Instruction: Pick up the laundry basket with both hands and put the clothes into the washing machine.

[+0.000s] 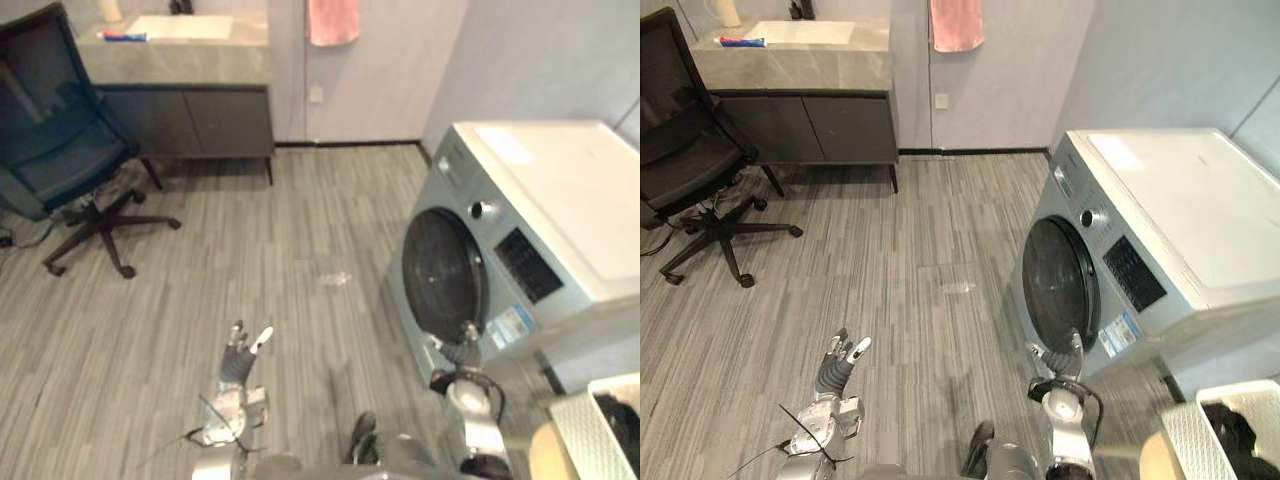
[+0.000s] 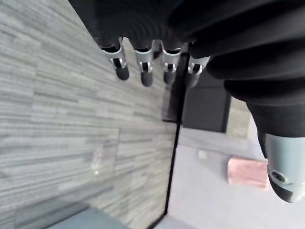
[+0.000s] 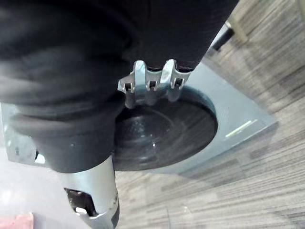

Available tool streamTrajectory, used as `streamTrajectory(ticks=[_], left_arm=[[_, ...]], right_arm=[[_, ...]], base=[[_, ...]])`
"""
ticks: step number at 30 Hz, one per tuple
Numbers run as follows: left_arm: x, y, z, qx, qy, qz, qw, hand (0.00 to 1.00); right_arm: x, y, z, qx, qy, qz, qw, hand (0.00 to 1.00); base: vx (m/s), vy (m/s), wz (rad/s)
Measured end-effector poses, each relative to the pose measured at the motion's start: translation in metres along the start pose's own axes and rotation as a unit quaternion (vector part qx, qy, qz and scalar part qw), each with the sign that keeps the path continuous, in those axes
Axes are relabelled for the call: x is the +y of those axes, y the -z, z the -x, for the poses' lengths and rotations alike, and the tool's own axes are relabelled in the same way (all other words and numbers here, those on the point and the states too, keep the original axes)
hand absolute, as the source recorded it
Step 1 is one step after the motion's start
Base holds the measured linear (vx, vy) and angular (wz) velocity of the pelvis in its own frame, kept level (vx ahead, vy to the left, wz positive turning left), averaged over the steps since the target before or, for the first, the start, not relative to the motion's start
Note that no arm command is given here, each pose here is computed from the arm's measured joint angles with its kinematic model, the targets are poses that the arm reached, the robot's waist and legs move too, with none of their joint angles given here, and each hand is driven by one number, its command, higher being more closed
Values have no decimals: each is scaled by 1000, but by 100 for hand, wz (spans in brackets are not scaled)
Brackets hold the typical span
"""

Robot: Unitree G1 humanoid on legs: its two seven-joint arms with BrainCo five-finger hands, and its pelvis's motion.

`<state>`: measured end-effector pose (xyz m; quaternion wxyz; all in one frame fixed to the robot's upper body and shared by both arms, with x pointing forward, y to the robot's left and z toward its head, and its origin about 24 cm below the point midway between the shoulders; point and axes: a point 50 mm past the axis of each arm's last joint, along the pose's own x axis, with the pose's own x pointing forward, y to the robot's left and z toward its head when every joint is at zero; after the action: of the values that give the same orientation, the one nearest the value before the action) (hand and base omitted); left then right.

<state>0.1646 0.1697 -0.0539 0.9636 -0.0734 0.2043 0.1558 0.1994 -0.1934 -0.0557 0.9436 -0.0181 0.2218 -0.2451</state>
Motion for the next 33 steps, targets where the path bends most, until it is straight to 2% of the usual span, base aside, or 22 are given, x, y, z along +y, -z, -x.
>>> streamTrajectory(ticks=[6,11,14,19,24,33], left_arm=[[6,16,9,32,-27,7,999,0],[-1,32,11,65,-16,0,998,0],[5,27,6,56,-34,-3,998,0],[1,19,-2,42,-19,-14,999,0],[-7,14,-10,32,-4,-18,999,0],[-10,21,-10,48,7,-28,998,0]], right_arm=[[-3,0,9,-11,8,12,1000,0],[-28,18,16,13,59,43,997,0],[-30,22,19,20,60,62,996,0],[-28,-3,14,-32,67,64,995,0],[-28,-10,9,-42,72,59,995,0],[-37,-30,-19,-53,128,40,990,0]], base=[[352,13,-78],[255,226,-77],[168,291,-73],[22,189,-56],[8,13,-5],[32,-33,0]])
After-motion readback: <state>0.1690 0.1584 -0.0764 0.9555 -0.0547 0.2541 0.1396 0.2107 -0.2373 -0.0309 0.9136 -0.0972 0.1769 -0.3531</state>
